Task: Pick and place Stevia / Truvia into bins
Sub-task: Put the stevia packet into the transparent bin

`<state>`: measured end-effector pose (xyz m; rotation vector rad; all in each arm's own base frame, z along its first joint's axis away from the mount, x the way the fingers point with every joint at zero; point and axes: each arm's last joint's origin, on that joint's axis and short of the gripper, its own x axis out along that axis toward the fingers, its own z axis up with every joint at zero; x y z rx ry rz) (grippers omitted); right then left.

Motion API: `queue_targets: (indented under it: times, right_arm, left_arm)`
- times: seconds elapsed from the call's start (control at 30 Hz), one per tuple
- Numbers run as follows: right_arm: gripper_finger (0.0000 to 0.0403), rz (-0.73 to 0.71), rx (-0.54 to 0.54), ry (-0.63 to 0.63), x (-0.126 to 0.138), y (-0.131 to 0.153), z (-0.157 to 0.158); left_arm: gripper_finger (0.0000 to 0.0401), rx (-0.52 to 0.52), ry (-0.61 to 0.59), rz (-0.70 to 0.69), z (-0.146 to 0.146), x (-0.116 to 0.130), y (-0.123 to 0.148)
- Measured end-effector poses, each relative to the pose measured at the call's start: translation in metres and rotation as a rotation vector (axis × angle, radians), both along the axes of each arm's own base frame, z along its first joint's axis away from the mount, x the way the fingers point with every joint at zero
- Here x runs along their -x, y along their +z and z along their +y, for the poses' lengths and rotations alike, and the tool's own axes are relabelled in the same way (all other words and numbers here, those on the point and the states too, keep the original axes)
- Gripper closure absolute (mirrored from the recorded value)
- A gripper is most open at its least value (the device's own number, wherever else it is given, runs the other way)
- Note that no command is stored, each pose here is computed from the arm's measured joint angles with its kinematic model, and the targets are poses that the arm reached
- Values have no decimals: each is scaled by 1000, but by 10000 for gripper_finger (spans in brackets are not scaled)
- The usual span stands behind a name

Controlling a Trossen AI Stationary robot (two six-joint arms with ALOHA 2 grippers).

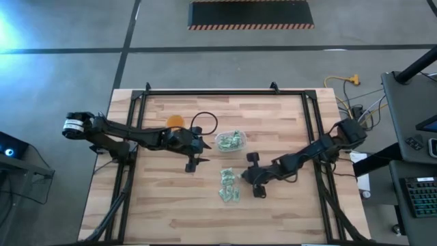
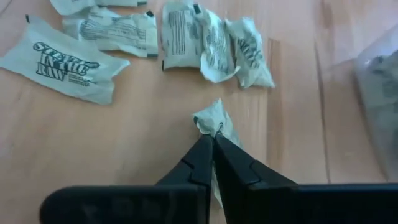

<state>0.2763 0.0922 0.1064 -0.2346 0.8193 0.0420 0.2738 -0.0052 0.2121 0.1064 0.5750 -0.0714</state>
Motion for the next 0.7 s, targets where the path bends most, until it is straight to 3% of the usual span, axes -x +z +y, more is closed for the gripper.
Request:
queue_targets:
  times: [0.3,0.4,0.53,0.7]
  right_arm:
    - [394,-70,82,-41,5,28,-7]
    - [394,-97,162,-83,7,38,-14]
    - [394,-128,264,-181,4,48,-37]
    - [394,-139,237,-270,-4,54,-82]
  left_arm:
    - [177,0,0,0,0,0,0]
    - [177,0,0,1,0,0,0]
    - [177,0,0,2,0,0,-1]
    - [177,0,0,1,0,0,0]
